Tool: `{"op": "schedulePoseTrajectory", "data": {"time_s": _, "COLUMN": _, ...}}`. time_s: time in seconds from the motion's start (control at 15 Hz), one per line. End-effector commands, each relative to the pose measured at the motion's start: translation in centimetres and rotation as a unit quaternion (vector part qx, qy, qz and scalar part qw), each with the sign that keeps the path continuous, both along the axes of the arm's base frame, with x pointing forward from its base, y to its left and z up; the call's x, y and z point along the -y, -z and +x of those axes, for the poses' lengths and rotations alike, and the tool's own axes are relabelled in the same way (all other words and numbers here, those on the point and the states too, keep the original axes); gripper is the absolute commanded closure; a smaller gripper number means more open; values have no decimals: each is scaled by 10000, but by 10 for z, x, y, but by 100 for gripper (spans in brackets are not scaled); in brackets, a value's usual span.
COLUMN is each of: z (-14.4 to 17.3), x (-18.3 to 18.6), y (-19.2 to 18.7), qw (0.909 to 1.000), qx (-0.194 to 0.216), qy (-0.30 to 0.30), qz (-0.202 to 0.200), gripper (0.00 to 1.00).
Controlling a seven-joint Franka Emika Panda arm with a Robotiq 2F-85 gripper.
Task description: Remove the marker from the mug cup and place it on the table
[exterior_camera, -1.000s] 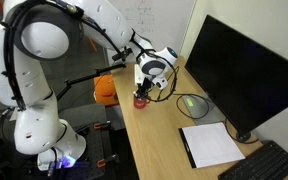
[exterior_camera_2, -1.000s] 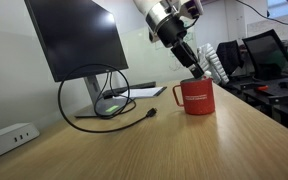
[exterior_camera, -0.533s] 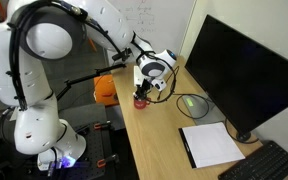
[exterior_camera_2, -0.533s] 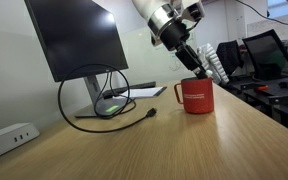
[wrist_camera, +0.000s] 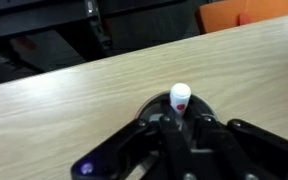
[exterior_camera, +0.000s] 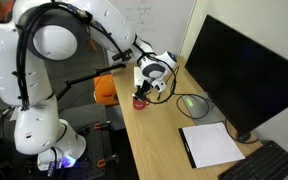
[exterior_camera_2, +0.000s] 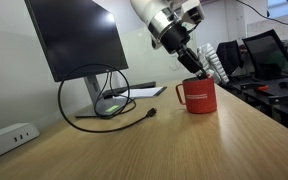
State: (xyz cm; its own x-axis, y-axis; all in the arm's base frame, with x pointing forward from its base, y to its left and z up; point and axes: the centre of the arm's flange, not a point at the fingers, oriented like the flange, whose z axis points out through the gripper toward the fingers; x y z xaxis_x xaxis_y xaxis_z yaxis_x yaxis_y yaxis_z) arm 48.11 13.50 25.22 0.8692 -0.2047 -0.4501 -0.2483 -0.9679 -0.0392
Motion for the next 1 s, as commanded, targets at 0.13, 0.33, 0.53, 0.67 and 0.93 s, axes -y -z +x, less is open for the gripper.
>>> {"op": "schedulePoseTrajectory", "data": {"time_s": 0.13, "z": 4, "x": 6, "y": -21, "qw": 9995, "qx": 74, "qy": -127, "qz": 271, "gripper": 95}}
{"op": "schedulePoseTrajectory", "data": {"time_s": 0.33, "z": 2, "x": 11, "y": -34, "qw": 9987, "qx": 29, "qy": -165, "qz": 481, "gripper": 95}}
{"op": "schedulePoseTrajectory", "data": {"time_s": 0.53, "z": -2, "x": 18, "y": -54, "qw": 9974, "qx": 211, "qy": -159, "qz": 673, "gripper": 95}}
{"op": "schedulePoseTrajectory", "data": {"time_s": 0.67, "z": -7, "x": 23, "y": -70, "qw": 9957, "qx": 373, "qy": -177, "qz": 833, "gripper": 95}}
{"op": "schedulePoseTrajectory", "data": {"time_s": 0.93, "z": -26, "x": 37, "y": -102, "qw": 9885, "qx": 567, "qy": -350, "qz": 1359, "gripper": 95}}
